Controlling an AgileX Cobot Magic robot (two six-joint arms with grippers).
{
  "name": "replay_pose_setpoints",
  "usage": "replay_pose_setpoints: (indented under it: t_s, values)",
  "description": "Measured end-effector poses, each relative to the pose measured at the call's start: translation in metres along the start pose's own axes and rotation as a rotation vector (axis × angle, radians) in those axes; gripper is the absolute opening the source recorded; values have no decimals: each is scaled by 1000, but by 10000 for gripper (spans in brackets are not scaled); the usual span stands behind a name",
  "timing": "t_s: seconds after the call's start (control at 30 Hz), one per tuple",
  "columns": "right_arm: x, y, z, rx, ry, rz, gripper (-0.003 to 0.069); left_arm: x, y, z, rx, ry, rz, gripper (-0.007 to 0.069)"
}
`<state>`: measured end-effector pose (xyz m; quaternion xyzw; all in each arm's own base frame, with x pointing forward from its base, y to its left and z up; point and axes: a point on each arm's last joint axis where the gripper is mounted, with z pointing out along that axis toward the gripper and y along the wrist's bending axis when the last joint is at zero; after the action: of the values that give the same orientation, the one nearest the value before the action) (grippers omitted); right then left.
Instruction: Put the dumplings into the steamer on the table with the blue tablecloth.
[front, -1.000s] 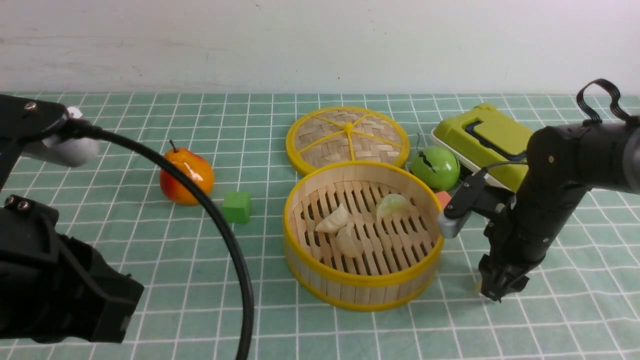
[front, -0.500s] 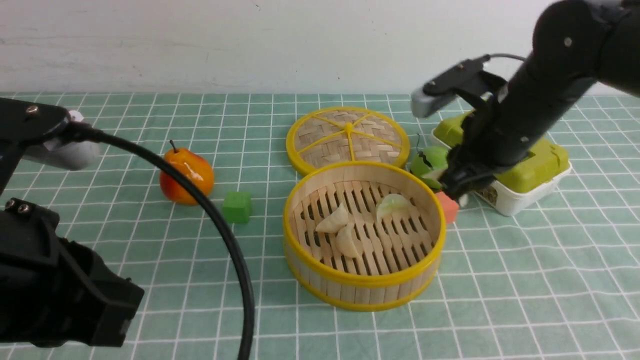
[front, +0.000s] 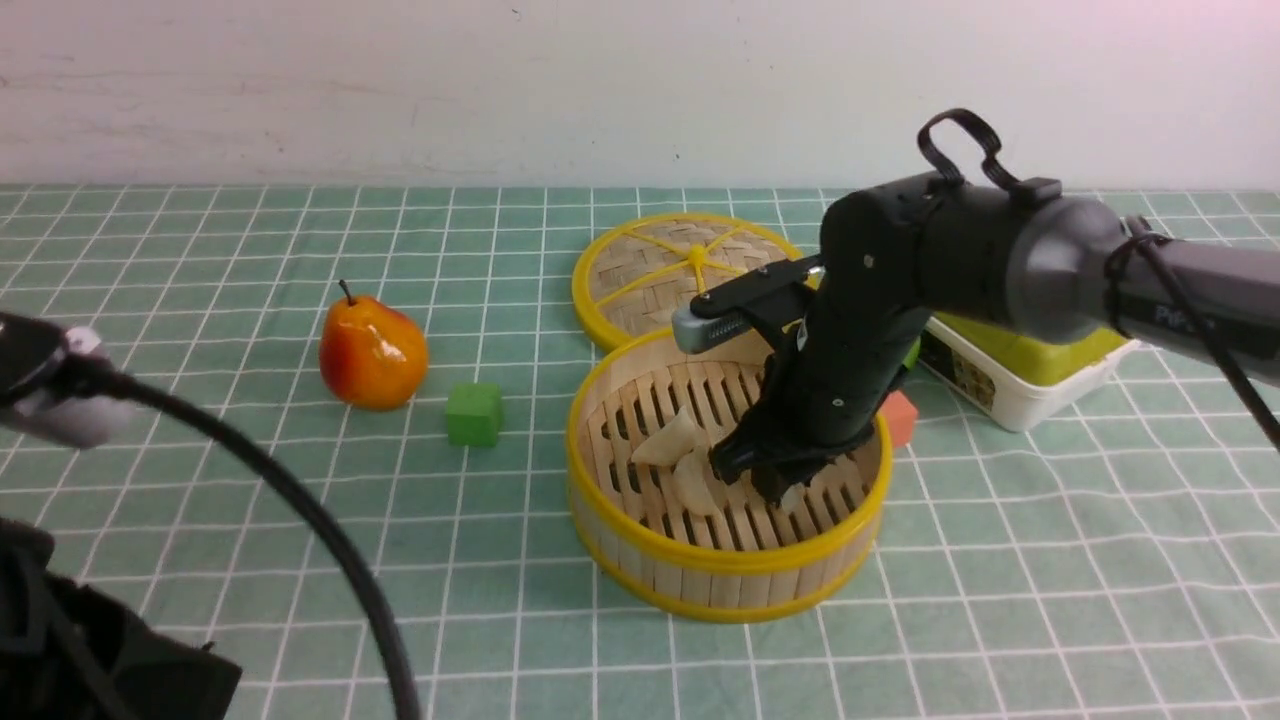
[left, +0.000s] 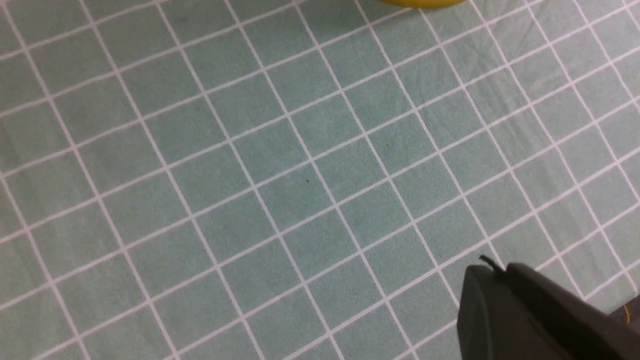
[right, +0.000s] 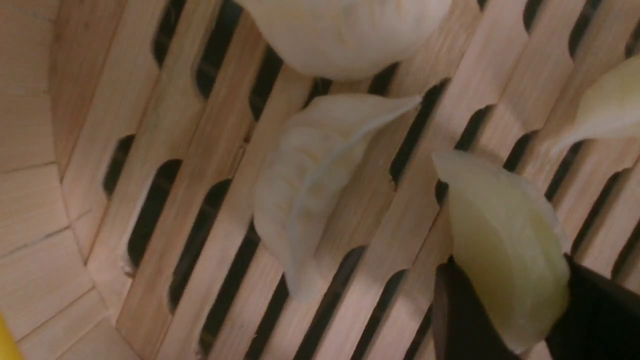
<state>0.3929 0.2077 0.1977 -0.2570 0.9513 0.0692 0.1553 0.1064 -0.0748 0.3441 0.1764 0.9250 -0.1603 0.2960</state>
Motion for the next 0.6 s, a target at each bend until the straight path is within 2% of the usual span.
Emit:
replay_pose_setpoints:
  t_s: [0.07,0.13,0.17,0.3,0.43,0.6]
  values:
    - [0,0,-1,1,10,2,326,12,2,-5,2,-27,-16,24]
    - [0,0,-6,0,14,4,360,17,4,-9,1,-52,-30,24]
    - [0,1,-14,-3,26,3,408,25,7,-13,-9,-82,-57,25]
    - [3,6,-60,-20,7,3,446,47,16,-25,-43,-172,-114,27]
    - [14,17,-119,-80,-98,-7,401,70,25,-31,-67,-269,-165,31]
    - [53,31,-186,-166,-330,-26,259,99,34,-32,-24,-451,-222,38]
